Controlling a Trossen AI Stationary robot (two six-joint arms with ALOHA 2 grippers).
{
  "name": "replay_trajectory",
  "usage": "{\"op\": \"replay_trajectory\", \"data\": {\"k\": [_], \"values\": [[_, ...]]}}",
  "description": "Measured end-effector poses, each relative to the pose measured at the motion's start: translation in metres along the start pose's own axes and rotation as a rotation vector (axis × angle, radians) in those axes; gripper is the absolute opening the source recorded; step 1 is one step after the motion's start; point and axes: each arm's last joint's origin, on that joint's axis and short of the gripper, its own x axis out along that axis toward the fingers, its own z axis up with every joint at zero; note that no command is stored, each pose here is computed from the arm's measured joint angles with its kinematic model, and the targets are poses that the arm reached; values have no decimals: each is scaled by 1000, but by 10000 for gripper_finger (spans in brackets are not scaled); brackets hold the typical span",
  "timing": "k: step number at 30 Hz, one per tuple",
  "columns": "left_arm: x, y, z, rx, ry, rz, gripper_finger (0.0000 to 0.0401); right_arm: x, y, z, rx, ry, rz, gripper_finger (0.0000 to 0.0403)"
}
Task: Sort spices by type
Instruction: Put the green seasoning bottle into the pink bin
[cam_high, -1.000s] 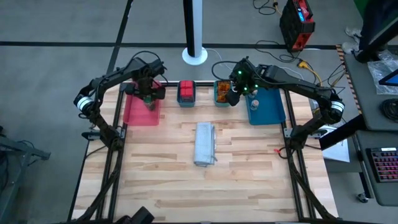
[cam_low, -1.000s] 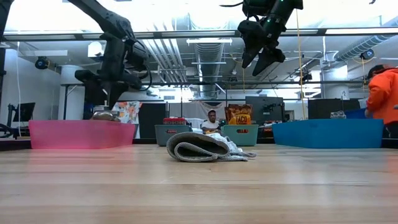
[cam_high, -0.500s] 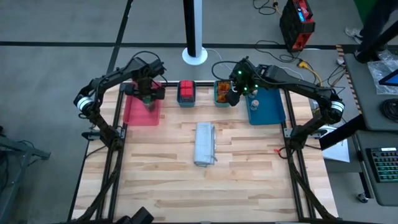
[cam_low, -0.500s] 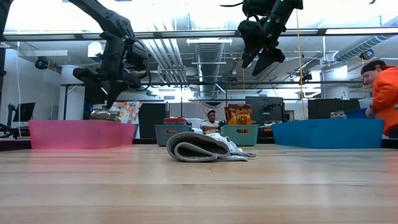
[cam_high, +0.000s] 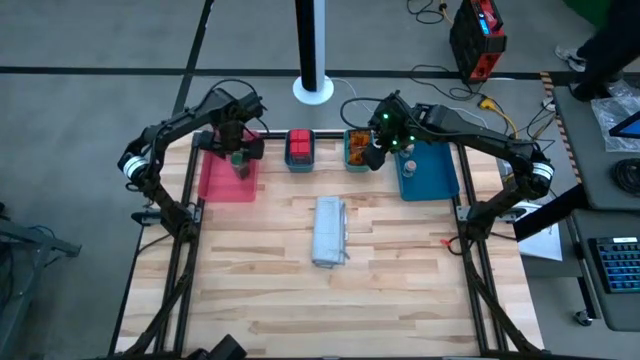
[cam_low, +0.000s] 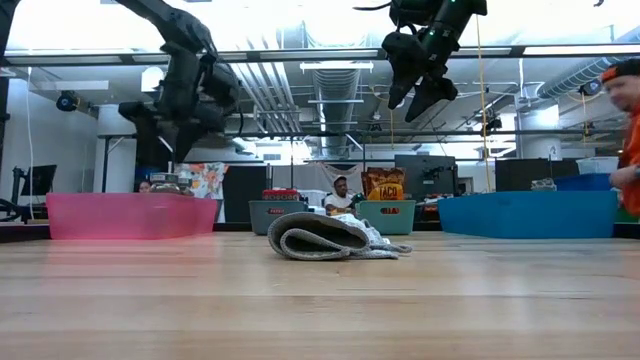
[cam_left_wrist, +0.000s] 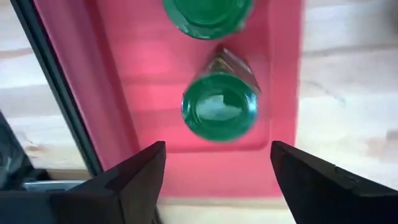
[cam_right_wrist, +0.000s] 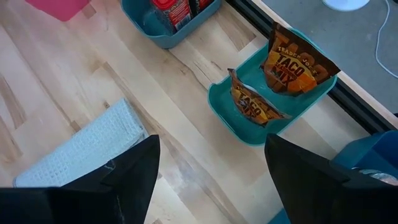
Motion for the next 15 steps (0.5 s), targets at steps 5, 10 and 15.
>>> {"op": "replay_trajectory", "data": {"k": [5,10,15], "values": [[-28,2,-2,171,-38,-9,270,0,0,0,2,0,0,270],[-33,12,5,250,-78,43,179,0,0,0,2,0,0,271],[-18,26,14,209,-86,135,27,0,0,0,3,0,0,277]]}}
